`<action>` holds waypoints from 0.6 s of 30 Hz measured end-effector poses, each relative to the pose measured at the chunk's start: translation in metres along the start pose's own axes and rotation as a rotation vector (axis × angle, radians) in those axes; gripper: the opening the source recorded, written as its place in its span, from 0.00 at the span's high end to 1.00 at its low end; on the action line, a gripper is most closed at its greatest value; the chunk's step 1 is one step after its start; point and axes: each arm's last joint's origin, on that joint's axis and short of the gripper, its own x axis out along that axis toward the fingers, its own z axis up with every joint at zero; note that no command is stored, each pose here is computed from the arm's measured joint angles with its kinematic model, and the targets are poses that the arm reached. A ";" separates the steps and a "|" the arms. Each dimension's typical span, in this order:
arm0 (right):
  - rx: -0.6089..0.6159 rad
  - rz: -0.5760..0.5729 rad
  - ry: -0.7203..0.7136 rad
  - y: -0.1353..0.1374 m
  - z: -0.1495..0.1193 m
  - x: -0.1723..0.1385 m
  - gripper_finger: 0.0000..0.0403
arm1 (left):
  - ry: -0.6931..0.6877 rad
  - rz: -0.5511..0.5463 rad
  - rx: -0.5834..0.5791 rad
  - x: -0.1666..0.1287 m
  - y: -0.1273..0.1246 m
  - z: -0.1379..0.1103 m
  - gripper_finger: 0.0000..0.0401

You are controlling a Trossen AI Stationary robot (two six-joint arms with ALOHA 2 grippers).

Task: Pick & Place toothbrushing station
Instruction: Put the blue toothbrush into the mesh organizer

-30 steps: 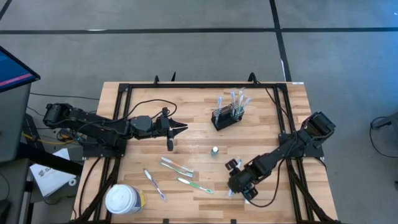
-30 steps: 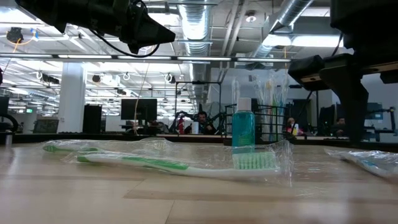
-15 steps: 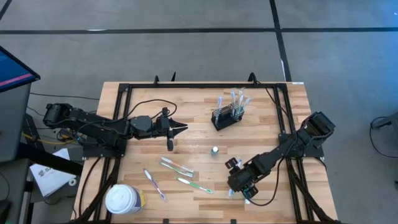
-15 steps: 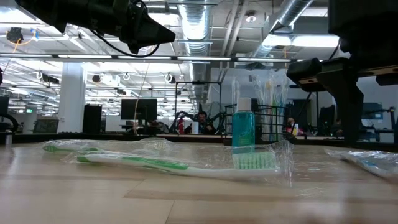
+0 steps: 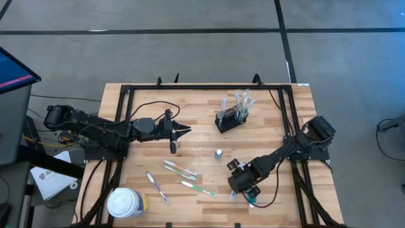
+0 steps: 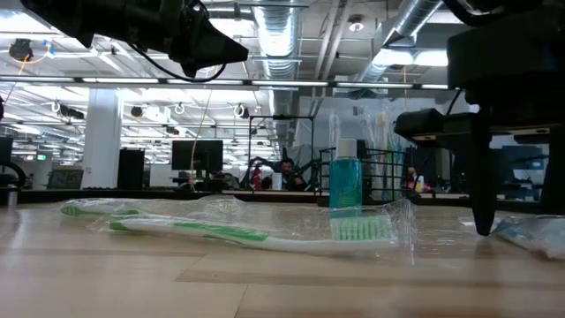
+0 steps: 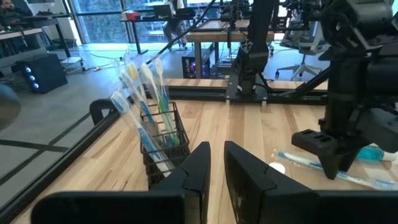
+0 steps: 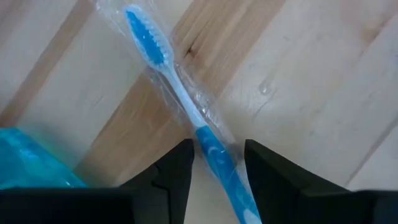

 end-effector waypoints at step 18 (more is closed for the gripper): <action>0.020 -0.004 0.000 -0.007 0.007 -0.013 0.98 | 0.001 -0.001 0.000 0.000 0.000 0.000 0.90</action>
